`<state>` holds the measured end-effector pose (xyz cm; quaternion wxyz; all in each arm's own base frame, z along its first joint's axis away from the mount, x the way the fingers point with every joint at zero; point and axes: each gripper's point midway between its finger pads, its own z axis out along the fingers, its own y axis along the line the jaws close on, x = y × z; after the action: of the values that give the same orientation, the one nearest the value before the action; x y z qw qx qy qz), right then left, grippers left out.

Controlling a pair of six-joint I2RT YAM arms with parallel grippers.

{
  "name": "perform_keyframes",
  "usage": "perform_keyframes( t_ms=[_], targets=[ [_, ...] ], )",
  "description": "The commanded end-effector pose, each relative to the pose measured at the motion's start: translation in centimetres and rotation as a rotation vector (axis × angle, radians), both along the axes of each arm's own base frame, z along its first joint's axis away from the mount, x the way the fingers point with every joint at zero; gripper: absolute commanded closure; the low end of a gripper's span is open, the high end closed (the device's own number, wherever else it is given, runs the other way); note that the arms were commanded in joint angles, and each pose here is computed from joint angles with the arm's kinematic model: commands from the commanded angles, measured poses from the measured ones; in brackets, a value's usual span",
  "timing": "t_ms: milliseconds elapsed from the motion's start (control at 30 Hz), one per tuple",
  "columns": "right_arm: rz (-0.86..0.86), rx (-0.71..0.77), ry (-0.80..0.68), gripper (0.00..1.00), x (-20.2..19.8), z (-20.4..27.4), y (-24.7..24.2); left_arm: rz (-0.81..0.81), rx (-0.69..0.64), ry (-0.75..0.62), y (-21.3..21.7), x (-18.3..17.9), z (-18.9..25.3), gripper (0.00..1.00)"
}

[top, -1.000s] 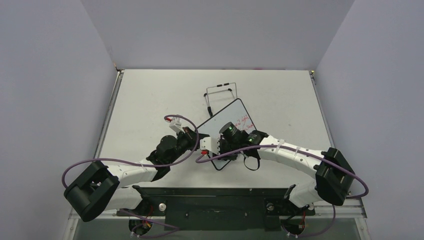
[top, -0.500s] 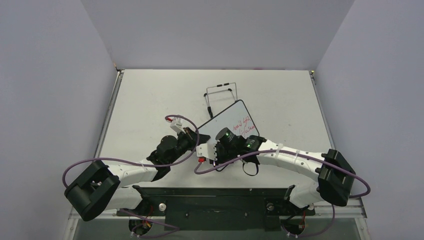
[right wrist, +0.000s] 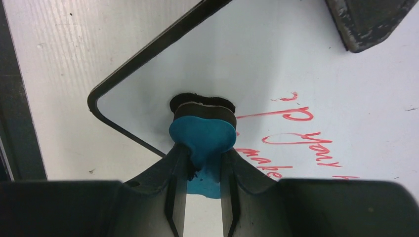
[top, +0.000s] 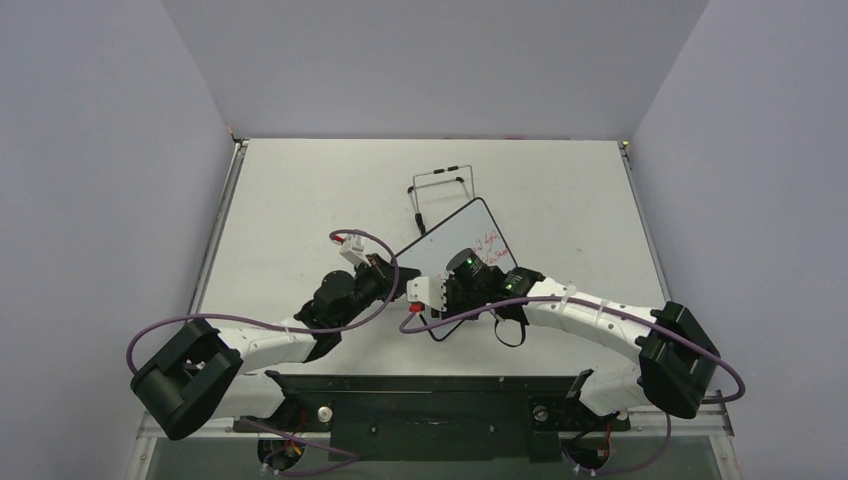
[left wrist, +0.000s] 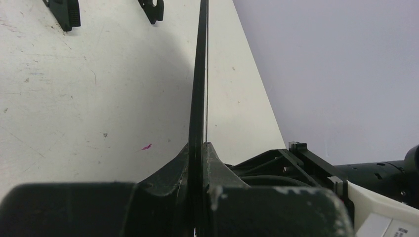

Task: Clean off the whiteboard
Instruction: Erase the whiteboard at the center of the board.

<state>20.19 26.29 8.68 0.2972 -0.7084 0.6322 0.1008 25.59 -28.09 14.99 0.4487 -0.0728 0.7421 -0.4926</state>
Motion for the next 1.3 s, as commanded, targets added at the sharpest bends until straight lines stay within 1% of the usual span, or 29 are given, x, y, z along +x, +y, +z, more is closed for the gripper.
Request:
perform_keyframes(
  t_ms=[0, 133, 200, 267, 333, 400, 500, 567, 667, 767, 867, 1033, 1167, 1267],
  targets=[
    [0.013, 0.062, -0.048, 1.0, 0.4, 1.9, 2.4, -0.059, -0.19, -0.12, -1.7, -0.2, 6.3, 1.0],
    [0.137, -0.014, -0.017, 1.0, -2.7, -0.4, 1.9, -0.057, -0.197, -0.122, -1.6, -0.2, 6.4, 1.0],
    [0.182, -0.046, -0.005, 1.0, -3.5, -1.1, 1.2, -0.056, -0.199, -0.126, -1.6, -0.2, 6.6, 1.0],
    [0.192, -0.071, -0.002, 1.0, -3.8, -1.7, 0.4, -0.056, -0.196, -0.128, -1.6, -0.3, 6.7, 1.0],
    [0.159, -0.073, 0.004, 1.0, -3.4, -1.9, -0.1, -0.058, -0.193, -0.128, -1.6, -0.3, 6.6, 1.0],
    [0.09, -0.037, 0.009, 1.0, -2.1, -1.1, 0.0, -0.062, -0.193, -0.13, -1.6, -0.4, 6.6, 1.0],
    [0.005, 0.066, 0.007, 1.0, 0.7, 1.9, 0.9, -0.065, -0.187, -0.129, -1.6, -0.4, 6.5, 1.0],
    [0.01, 0.124, 0.038, 1.0, 1.3, 3.9, 1.8, -0.065, -0.185, -0.128, -1.6, -0.4, 6.4, 1.0],
    [0.049, 0.199, 0.11, 1.0, 0.8, 6.8, 3.1, -0.065, -0.177, -0.127, -1.6, -0.4, 6.3, 1.0],
    [-0.013, 0.24, 0.153, 1.0, 1.8, 7.6, 2.8, -0.064, -0.174, -0.128, -1.5, -0.4, 6.3, 1.0],
    [-0.095, 0.212, 0.123, 1.0, 3.4, 6.6, 2.0, -0.065, -0.177, -0.131, -1.6, -0.4, 6.4, 1.0],
    [-0.152, 0.117, 0.084, 1.0, 3.9, 4.1, 0.7, -0.061, -0.181, -0.132, -1.6, -0.2, 6.7, 1.0],
    [-0.117, 0.043, 0.042, 1.0, 2.7, 2.4, 0.7, -0.053, -0.18, -0.132, -1.5, -0.2, 6.7, 1.0],
    [-0.032, -0.008, 0.035, 1.0, 0.6, 1.4, 1.6, -0.056, -0.182, -0.134, -1.6, -0.1, 6.9, 1.0]
  ],
)
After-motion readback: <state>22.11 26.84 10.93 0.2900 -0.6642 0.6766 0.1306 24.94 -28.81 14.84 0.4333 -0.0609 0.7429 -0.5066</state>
